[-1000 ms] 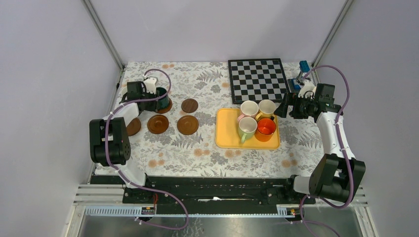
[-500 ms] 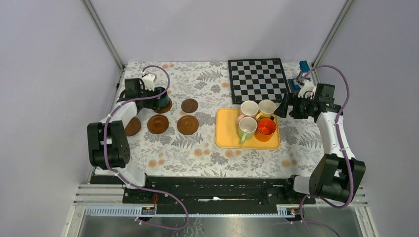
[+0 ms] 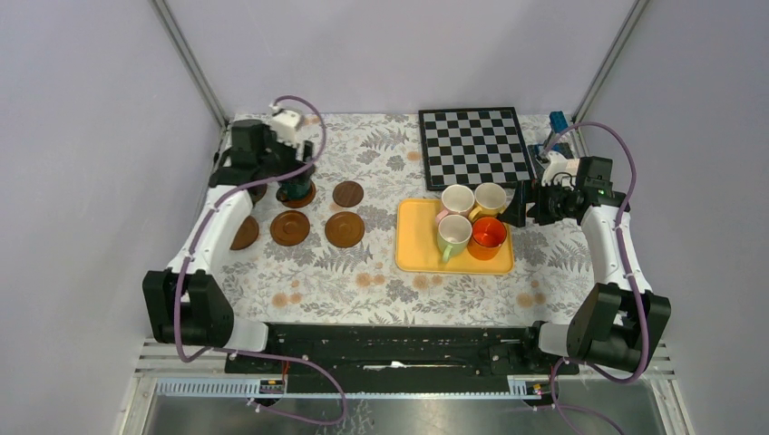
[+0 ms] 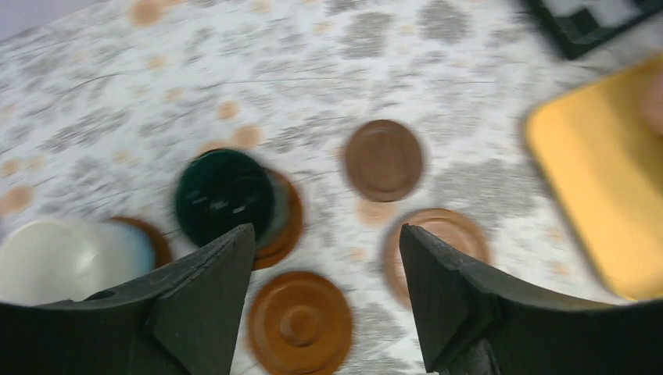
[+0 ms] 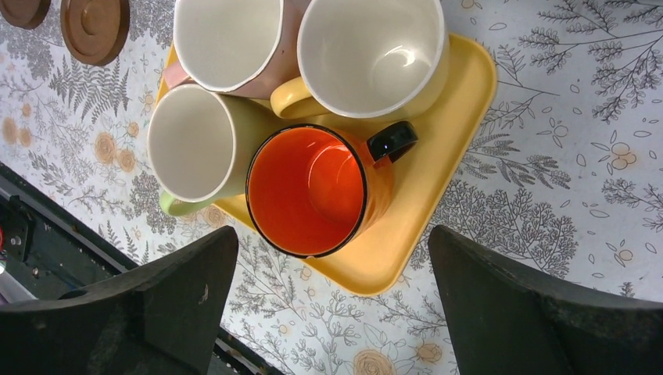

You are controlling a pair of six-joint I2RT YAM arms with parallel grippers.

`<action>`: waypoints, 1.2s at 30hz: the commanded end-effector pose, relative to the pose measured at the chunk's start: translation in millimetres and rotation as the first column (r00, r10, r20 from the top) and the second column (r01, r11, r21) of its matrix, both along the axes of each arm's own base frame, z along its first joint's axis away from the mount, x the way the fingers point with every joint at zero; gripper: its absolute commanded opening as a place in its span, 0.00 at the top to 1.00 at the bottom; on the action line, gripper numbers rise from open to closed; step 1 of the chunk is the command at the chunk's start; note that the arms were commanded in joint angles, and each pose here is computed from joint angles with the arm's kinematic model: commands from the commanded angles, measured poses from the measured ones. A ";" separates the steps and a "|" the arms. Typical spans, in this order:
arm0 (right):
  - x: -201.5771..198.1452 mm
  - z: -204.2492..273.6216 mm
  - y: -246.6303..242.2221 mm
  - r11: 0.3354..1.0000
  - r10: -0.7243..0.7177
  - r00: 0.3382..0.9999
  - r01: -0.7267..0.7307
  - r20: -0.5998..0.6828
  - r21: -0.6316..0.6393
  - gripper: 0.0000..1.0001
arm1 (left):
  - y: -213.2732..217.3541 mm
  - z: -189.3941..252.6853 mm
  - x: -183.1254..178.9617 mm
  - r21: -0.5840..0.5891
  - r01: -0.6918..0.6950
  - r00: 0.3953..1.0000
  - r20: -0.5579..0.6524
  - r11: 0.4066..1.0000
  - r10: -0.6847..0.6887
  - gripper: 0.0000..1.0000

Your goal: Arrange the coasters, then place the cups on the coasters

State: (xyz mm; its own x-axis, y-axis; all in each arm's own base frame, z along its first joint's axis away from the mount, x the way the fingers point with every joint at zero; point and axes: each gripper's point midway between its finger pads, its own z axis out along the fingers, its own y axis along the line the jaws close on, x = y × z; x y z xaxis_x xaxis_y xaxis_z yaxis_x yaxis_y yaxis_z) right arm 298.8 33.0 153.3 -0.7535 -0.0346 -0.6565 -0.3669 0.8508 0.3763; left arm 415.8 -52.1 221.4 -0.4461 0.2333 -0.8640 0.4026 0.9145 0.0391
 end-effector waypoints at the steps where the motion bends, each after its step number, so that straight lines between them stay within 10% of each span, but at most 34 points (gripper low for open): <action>1: 1.6 14.6 4.1 1.000 0.014 0.999 -0.015 0.048 0.010 0.02 | -93.2 7.7 -42.5 -0.109 0.180 0.981 -0.047 0.978 -0.186 0.27; 15: 7.5 18.4 3.0 0.998 -0.061 0.996 0.059 0.061 0.038 0.02 | -282.2 -51.3 -141.0 -0.165 0.468 0.847 -0.197 0.868 -0.494 0.26; 36: 16.0 2.8 -19.7 0.983 -0.175 0.984 0.177 0.036 -0.052 0.02 | -377.0 -92.0 -159.3 -0.207 0.432 0.855 -0.217 0.878 -0.471 0.26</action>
